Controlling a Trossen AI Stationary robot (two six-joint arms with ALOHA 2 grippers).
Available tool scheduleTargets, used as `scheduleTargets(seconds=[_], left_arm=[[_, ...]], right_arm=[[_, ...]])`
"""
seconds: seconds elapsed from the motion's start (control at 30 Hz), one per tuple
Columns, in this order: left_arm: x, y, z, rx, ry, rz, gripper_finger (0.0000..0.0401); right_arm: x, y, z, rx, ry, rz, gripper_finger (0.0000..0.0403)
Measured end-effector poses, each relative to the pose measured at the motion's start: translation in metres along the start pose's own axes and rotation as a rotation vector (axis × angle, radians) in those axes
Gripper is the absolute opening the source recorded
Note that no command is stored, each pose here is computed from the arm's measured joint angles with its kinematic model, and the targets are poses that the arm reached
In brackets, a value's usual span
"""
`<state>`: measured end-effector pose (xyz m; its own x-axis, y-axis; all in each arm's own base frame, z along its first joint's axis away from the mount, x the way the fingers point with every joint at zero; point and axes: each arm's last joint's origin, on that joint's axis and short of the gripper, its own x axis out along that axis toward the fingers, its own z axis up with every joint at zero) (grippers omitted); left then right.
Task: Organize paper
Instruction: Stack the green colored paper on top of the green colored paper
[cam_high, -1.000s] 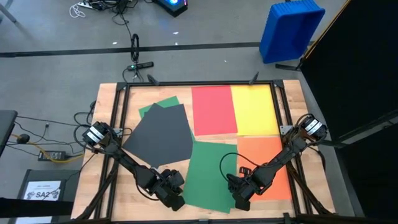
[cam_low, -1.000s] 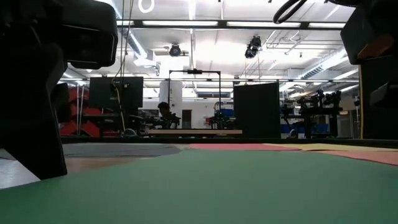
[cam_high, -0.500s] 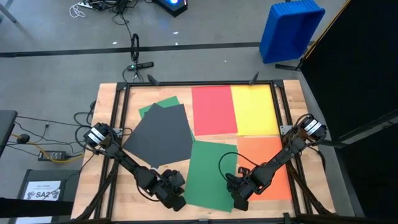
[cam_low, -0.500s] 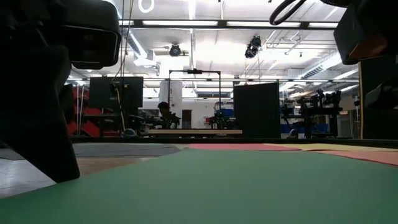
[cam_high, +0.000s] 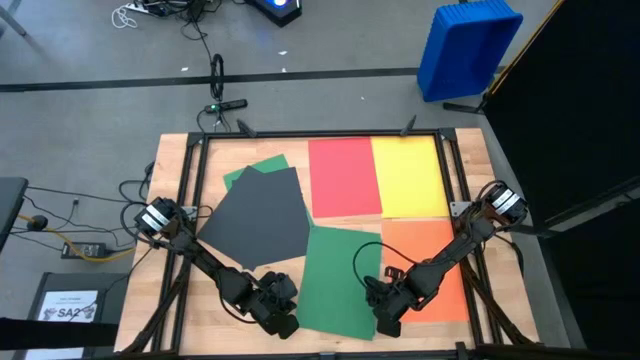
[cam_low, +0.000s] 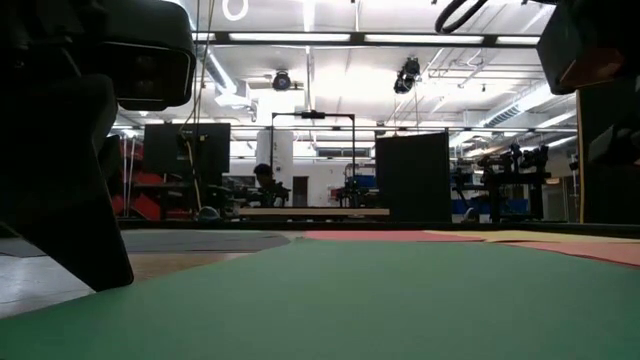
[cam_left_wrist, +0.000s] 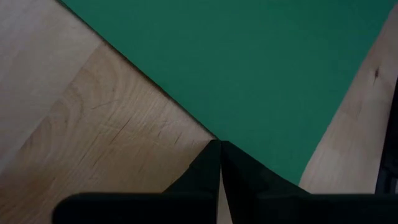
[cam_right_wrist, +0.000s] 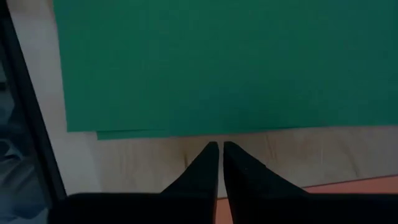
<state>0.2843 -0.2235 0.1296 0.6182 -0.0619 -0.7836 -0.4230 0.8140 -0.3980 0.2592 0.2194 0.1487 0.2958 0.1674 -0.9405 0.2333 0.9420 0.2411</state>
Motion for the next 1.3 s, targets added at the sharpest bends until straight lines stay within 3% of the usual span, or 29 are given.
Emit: scheduleTargets(seconds=[0.9, 1.3], left_arm=[[0.002, -0.001, 0.006, 0.006, -0.02, -0.025, 0.0], [0.002, 0.001, 0.005, 0.015, -0.01, -0.003, 0.0]], right_arm=[[0.008, -0.003, 0.004, -0.006, 0.006, -0.015, 0.0], [0.003, -0.003, -0.006, 0.018, 0.053, -0.042, 0.0]])
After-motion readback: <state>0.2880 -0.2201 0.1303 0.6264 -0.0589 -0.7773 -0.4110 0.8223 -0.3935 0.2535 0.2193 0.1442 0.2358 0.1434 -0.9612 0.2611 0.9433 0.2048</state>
